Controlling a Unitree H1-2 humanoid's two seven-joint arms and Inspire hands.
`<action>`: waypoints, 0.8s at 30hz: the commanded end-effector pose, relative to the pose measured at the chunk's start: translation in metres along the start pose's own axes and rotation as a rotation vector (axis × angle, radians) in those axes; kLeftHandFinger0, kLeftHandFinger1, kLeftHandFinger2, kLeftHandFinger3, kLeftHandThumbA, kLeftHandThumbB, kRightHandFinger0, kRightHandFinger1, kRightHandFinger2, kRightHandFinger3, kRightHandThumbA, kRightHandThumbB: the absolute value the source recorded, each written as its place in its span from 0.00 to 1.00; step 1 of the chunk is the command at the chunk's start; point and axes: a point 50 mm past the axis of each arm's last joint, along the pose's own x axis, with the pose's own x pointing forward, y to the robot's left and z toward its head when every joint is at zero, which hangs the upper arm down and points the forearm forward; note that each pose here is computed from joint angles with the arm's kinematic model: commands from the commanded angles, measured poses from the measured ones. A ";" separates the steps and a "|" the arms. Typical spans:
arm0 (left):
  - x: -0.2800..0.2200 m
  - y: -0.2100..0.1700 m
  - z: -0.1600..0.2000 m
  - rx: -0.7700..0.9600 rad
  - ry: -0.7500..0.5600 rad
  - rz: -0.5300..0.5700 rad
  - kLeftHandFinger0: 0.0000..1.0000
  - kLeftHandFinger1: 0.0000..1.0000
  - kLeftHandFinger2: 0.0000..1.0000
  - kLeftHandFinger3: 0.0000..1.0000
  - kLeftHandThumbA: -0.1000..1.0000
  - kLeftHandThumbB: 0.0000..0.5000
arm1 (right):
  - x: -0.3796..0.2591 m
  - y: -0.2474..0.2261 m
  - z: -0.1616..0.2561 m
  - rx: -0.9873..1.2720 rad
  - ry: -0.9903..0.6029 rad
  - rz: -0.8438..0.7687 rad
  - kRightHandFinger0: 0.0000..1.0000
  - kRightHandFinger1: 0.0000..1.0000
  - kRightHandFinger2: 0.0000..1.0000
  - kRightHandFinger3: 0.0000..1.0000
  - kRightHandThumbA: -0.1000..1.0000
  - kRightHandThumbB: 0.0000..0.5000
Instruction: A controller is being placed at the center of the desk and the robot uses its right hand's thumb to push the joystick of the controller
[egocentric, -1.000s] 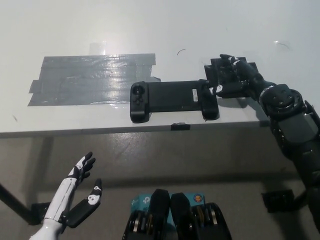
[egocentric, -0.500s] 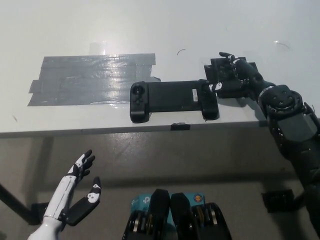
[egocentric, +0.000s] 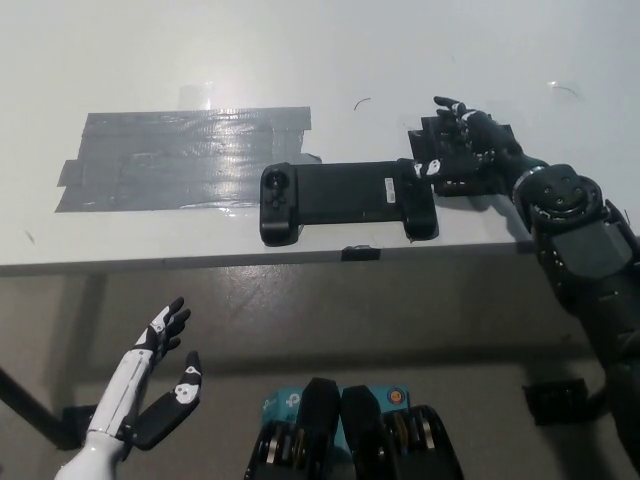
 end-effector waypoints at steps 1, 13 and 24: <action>0.003 0.007 0.008 0.021 -0.042 -0.009 1.00 1.00 1.00 1.00 0.35 0.07 | 0.009 -0.007 0.045 -0.015 -0.110 -0.015 1.00 1.00 1.00 1.00 1.00 0.82; 0.005 0.008 0.010 0.019 -0.043 -0.006 1.00 1.00 1.00 1.00 0.36 0.08 | 0.011 -0.011 0.034 0.006 -0.039 -0.026 1.00 1.00 1.00 1.00 0.52 0.50; 0.008 0.011 0.012 0.021 -0.049 -0.006 1.00 1.00 1.00 1.00 0.37 0.07 | 0.008 -0.015 0.026 -0.137 -0.042 -0.048 1.00 1.00 1.00 1.00 0.00 0.21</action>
